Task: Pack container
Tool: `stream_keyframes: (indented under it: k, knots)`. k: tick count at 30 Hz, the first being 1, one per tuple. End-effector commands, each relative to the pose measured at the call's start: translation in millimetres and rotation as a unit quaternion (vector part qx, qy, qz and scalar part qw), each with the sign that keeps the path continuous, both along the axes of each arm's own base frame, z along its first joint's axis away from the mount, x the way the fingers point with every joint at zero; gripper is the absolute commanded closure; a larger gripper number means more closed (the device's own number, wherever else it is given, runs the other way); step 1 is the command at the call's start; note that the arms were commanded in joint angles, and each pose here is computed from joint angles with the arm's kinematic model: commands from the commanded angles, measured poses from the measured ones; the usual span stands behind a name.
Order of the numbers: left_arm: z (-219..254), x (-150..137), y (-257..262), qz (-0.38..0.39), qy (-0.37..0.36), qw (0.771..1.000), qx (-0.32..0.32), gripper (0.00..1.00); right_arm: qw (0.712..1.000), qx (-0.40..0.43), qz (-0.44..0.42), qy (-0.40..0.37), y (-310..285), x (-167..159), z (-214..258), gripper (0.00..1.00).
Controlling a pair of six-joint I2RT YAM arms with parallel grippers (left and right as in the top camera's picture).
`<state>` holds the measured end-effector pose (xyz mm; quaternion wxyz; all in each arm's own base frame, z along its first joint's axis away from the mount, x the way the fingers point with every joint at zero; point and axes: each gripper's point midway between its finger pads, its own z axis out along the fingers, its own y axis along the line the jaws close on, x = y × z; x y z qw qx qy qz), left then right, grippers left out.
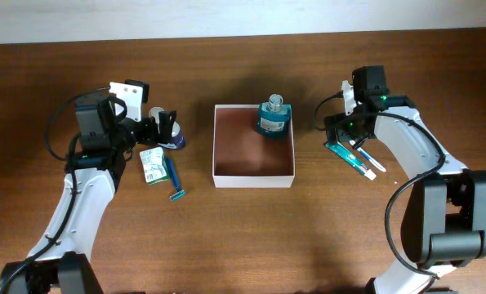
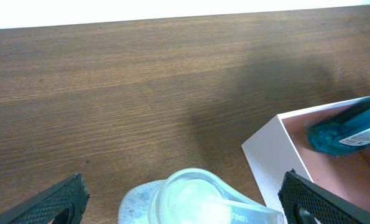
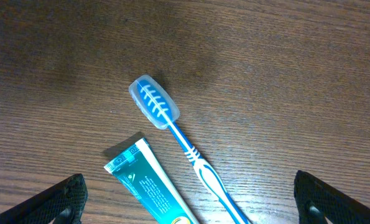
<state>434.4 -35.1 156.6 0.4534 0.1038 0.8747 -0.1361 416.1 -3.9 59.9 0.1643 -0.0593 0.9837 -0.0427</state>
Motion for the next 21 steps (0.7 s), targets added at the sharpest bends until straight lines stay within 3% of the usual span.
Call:
stream_keyframes:
  k: [1, 21]
  knots:
    - [4, -4, -6, -0.013, -0.005, 1.000, -0.015, 0.00, 1.000, -0.005, -0.001, -0.006, -3, -1, 5, 0.01]
    - [-3, 1, -8, -0.027, -0.009, 1.000, -0.008, 0.00, 1.000, -0.005, -0.001, -0.006, -3, -1, 5, 0.01]
